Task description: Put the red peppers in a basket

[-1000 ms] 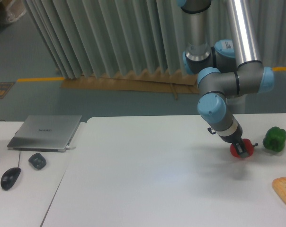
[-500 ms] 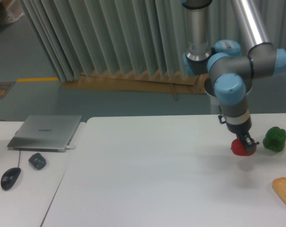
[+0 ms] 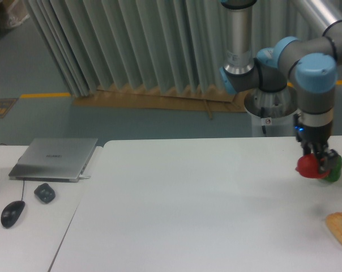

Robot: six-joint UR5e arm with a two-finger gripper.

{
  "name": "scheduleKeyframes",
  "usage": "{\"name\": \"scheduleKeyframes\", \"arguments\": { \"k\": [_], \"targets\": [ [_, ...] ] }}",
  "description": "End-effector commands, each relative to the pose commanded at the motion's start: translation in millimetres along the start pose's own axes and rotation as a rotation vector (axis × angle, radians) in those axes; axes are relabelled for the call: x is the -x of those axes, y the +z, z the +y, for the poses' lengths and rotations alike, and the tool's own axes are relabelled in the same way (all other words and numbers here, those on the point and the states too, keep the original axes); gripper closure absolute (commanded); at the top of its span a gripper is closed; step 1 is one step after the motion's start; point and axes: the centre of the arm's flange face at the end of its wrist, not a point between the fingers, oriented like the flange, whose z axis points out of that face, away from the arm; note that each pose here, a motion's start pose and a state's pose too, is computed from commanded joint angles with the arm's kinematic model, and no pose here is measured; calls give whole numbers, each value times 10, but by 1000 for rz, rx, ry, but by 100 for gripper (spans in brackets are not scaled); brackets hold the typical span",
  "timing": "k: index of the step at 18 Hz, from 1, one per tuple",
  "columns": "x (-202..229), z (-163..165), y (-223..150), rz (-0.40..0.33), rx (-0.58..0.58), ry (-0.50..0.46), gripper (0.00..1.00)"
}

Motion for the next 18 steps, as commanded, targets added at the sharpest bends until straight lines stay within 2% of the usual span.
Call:
{"name": "scheduleKeyframes", "arguments": {
  "k": [3,13,15,18],
  "targets": [
    [162,310,99,-3,3,-14,64],
    [504,879,164,-64,6,-89,64],
    [615,1003,218,-104,11,-111,64],
    [699,1323,257,-127,14,-163,64]
  ]
}}
